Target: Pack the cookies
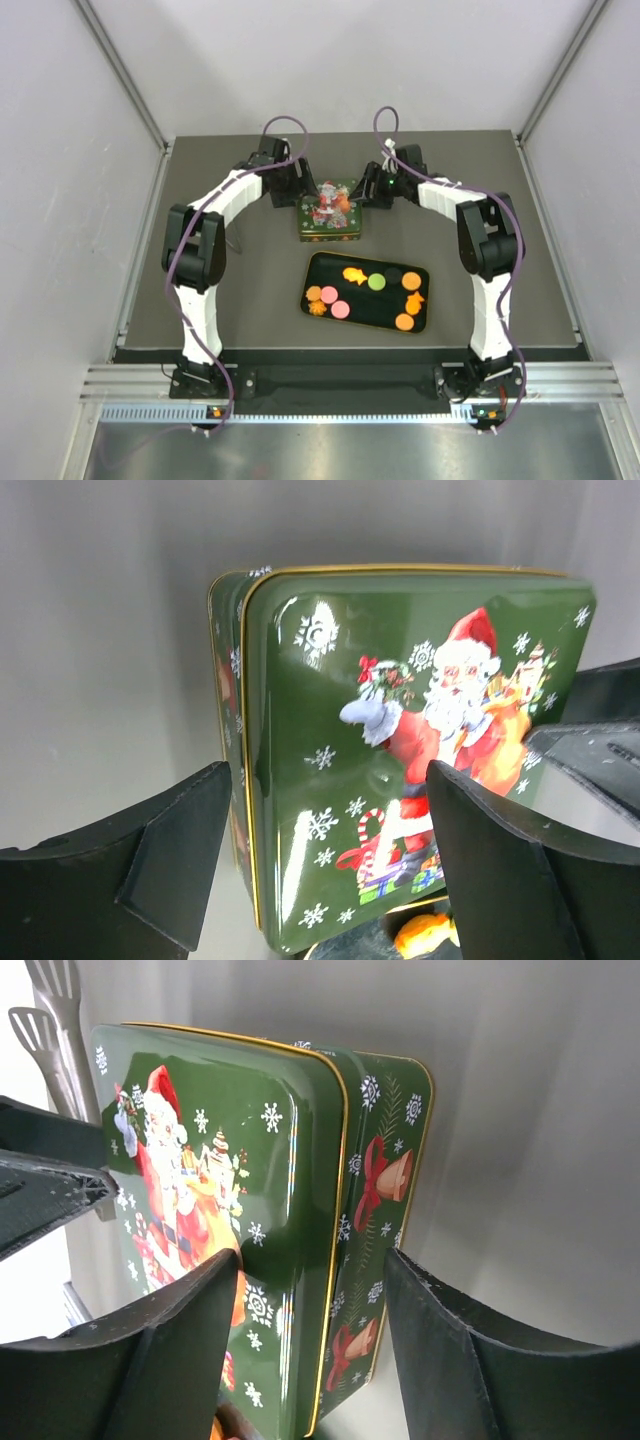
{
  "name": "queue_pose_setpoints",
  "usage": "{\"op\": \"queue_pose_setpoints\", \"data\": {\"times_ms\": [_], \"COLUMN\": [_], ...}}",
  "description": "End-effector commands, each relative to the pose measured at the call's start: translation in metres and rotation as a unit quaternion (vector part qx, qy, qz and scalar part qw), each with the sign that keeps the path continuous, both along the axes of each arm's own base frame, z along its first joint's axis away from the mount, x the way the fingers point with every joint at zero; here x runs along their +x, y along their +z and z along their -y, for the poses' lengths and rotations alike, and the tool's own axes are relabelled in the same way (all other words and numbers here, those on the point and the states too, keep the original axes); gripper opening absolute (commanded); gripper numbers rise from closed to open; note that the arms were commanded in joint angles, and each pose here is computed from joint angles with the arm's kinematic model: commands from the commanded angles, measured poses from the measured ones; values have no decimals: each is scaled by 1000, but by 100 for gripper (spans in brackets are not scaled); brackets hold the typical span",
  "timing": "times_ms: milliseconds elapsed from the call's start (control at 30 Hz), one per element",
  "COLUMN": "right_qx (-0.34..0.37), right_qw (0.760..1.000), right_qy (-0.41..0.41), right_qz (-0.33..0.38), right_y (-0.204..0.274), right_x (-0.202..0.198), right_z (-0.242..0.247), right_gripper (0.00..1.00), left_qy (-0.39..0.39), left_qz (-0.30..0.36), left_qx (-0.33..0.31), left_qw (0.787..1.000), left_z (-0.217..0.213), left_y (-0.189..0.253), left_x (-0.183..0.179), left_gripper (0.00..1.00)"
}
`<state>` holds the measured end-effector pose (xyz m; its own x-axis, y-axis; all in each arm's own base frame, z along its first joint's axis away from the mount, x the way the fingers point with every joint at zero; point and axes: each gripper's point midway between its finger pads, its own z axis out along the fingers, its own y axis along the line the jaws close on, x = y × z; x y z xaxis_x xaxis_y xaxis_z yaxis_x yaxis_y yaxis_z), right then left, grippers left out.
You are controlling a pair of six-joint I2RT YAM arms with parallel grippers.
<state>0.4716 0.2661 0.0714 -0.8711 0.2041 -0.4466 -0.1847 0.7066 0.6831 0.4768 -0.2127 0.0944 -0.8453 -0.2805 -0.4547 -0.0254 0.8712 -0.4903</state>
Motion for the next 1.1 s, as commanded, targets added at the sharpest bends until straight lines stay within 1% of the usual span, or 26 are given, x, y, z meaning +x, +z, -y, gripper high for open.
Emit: {"op": "queue_pose_setpoints", "data": {"times_ms": [0,167,300,400,467,533,667,733,867,967,1000,1067], "right_qx": [0,-2,0,-1,-2,-3,-9,-10,-12,-9,-9,-12], "right_qw": [1000,1000,1000,1000,1000,1000,999,999,998,998,998,996], "right_qy": [-6,-13,-13,-11,-10,-8,-3,-1,1,2,1,-1], "right_qz": [13,11,13,15,18,22,36,45,61,65,68,84], "right_y": [8,7,10,12,14,17,21,27,35,38,41,51], "right_x": [11,10,10,10,10,8,8,10,15,18,19,24], "right_z": [-3,-2,-2,-2,-1,-1,2,2,2,2,3,7], "right_gripper": [59,60,63,65,66,69,78,81,87,87,87,88], "left_qy": [-22,-25,-28,-24,-22,-21,-14,-10,-12,-26,-29,-37], "left_qz": [6,17,19,13,28,28,54,54,71,67,58,61], "left_qx": [5,5,6,21,19,17,6,7,2,-8,-10,-10], "left_qw": [1000,1000,999,999,999,999,998,998,997,997,998,997], "left_z": [2,1,1,-6,-8,-12,-21,-25,-31,-29,-29,-28], "left_y": [9,15,20,17,26,25,46,48,66,71,66,69], "left_x": [-1,-4,-3,-10,-11,-17,-22,-27,-38,-53,-61,-74], "left_gripper": [84,86,87,87,88,89,91,92,92,92,92,91]}}
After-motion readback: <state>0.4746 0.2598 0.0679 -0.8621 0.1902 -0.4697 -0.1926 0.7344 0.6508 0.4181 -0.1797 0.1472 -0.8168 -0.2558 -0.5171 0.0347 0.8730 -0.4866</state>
